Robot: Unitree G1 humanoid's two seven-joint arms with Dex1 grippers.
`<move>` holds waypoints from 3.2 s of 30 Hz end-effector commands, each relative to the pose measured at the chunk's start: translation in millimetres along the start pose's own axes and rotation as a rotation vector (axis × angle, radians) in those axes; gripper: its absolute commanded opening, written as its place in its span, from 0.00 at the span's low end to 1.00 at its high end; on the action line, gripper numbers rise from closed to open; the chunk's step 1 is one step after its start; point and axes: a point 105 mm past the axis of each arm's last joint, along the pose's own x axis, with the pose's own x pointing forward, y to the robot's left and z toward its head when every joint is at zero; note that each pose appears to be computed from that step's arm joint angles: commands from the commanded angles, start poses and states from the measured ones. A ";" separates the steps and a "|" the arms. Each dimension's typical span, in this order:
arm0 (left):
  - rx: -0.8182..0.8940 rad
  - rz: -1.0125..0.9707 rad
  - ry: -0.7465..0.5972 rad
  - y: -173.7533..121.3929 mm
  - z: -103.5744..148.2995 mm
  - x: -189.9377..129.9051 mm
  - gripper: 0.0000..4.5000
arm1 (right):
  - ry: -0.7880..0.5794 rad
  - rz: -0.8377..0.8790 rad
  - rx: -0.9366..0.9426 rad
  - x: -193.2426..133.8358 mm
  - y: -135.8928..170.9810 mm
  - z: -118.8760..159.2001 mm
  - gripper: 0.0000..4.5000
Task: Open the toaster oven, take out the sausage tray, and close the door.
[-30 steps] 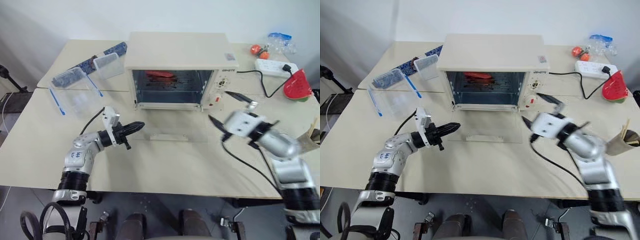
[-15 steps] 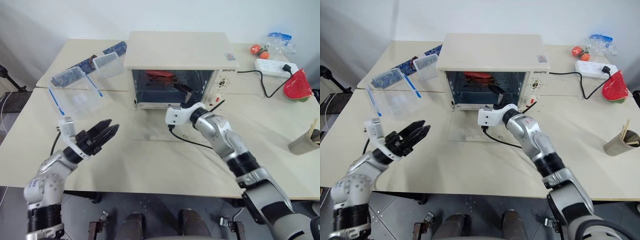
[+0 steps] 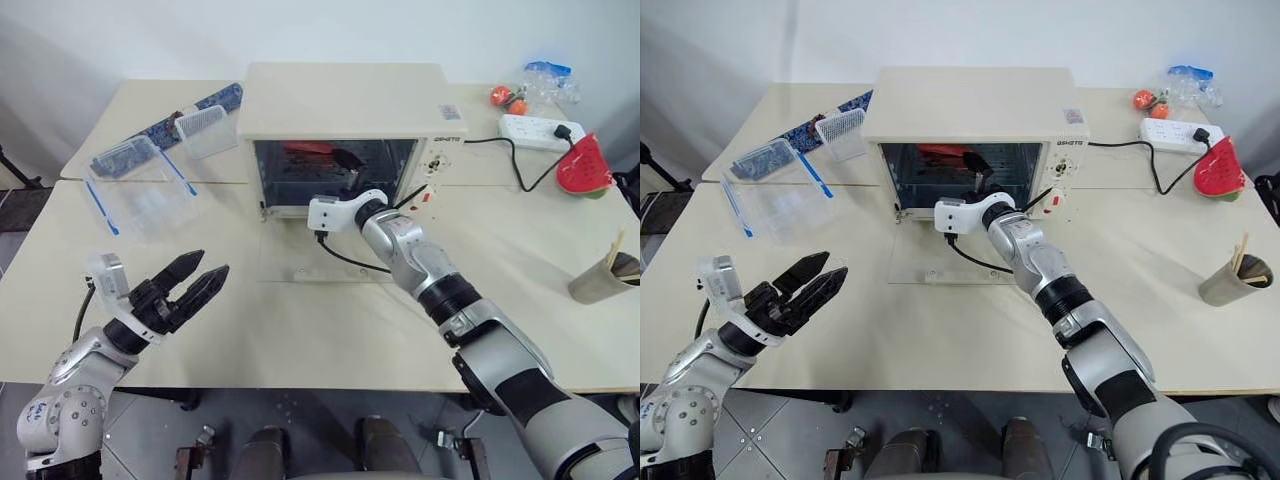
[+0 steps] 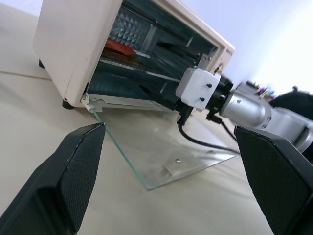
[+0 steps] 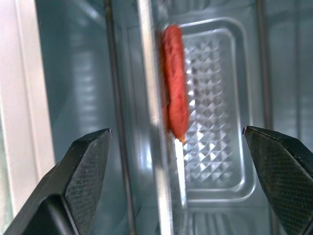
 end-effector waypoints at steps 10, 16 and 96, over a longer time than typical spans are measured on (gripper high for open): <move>0.057 -0.043 0.001 -7.1 2.8 1.9 1.00 | -0.021 -0.048 -0.045 4.4 -16.9 5.9 0.17; 0.086 -0.055 -0.007 -5.2 6.2 8.1 1.00 | -0.049 -0.063 -0.045 0.3 -30.1 13.3 0.00; -0.758 -0.147 0.294 -29.1 -12.6 70.8 0.47 | -0.475 0.176 -0.032 -158.1 -6.2 52.8 0.00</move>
